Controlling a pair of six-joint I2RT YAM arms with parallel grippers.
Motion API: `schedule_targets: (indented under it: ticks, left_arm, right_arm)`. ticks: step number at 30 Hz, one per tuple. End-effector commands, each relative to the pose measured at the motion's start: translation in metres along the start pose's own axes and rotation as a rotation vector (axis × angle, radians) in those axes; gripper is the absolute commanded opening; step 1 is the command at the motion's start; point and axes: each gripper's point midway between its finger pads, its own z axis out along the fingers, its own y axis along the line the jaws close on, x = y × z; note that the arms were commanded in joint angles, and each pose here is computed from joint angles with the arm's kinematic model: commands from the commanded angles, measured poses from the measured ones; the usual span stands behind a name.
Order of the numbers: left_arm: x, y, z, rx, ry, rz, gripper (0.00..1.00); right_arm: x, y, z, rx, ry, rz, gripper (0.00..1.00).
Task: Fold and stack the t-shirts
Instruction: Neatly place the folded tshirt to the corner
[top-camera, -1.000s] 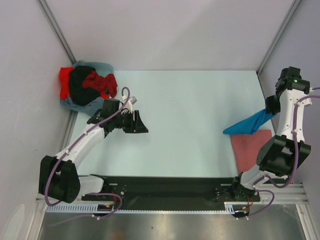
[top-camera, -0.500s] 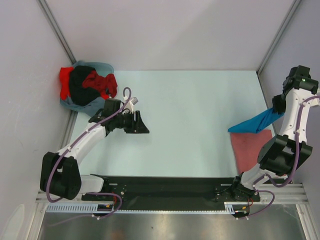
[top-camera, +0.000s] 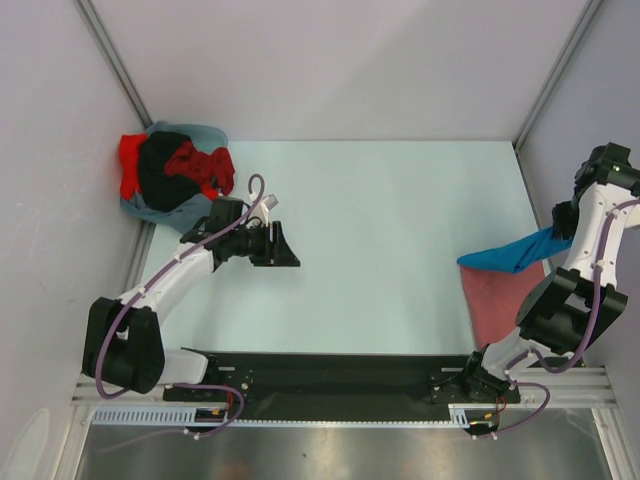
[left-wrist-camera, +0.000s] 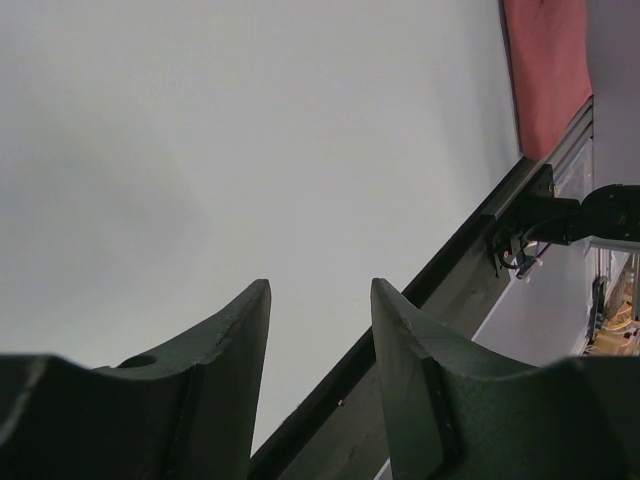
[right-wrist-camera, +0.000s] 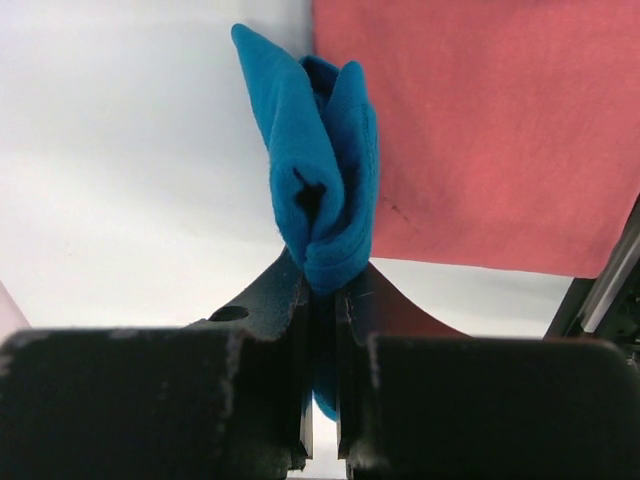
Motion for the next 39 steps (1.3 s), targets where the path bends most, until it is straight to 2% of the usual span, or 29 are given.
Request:
schedule_targets:
  ticks: [1,34,39]
  left_arm:
    - [-0.014,-0.008,-0.001,0.043,-0.029,0.026,0.5]
    - [-0.009,-0.007,0.0,0.062,-0.019,0.009,0.5]
    - [-0.007,-0.007,0.0,0.066,-0.019,0.004,0.5]
  right_arm:
    - [-0.01,-0.01,-0.015,-0.024,-0.045,0.016,0.0]
    - [0.018,-0.115,0.024,0.175,-0.038,-0.009,0.0]
    - [0.016,-0.129,0.03,0.225,-0.06,-0.034,0.04]
